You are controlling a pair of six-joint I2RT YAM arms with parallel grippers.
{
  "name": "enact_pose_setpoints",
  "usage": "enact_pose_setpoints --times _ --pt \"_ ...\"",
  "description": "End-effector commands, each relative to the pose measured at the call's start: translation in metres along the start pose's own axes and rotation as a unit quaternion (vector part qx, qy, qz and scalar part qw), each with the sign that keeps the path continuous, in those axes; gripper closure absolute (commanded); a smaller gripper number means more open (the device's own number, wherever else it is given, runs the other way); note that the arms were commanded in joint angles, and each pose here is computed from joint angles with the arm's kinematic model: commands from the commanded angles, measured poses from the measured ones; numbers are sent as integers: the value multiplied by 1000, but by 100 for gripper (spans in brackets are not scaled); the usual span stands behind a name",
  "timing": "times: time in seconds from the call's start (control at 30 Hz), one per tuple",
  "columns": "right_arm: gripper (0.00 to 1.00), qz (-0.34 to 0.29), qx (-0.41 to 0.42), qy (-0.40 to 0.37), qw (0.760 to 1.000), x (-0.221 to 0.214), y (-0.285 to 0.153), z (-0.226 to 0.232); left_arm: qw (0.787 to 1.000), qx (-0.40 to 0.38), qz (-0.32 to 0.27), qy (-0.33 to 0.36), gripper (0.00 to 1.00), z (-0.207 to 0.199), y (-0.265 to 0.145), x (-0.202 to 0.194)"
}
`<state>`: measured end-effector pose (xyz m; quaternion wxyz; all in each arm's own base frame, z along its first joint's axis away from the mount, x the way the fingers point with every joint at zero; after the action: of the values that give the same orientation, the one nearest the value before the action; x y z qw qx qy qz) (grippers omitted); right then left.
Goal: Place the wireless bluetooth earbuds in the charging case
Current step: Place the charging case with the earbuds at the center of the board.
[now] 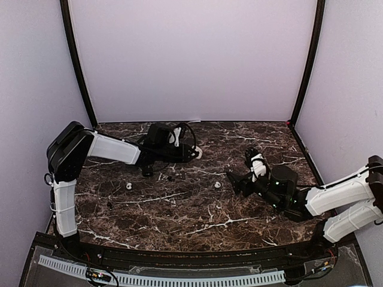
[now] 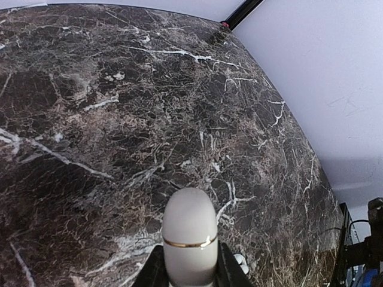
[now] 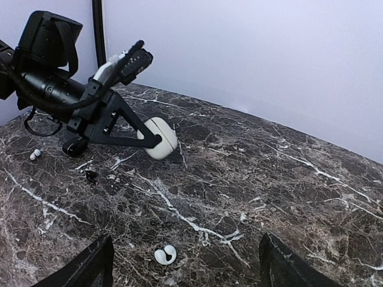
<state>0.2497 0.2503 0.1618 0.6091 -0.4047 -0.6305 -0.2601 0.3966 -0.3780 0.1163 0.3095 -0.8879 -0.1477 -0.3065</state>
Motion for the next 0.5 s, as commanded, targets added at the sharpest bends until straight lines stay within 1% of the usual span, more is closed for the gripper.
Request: enact_pose_setpoints --times 0.0,0.27,0.47 --pt "17 -16 -10 13 1000 14 7 -2 999 -27 -10 -25 88 -6 10 16" --pt "16 -17 -16 13 1000 14 6 -4 998 -25 -31 -53 88 16 29 17" --pt "16 -15 -16 11 1000 14 8 -3 997 -34 -50 -58 88 21 44 22"
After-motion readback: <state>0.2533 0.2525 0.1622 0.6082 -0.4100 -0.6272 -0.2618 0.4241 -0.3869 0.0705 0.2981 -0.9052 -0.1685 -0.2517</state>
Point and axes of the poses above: each gripper's point midway between its finger pads, its own y axis out along the fingers, its own z axis along the line the jaws close on, x = y × z, the point moved 2 cm from there along -y, back along the fingers, and after that the axes turned 5 degrees about -y, right-handed, at the moved point
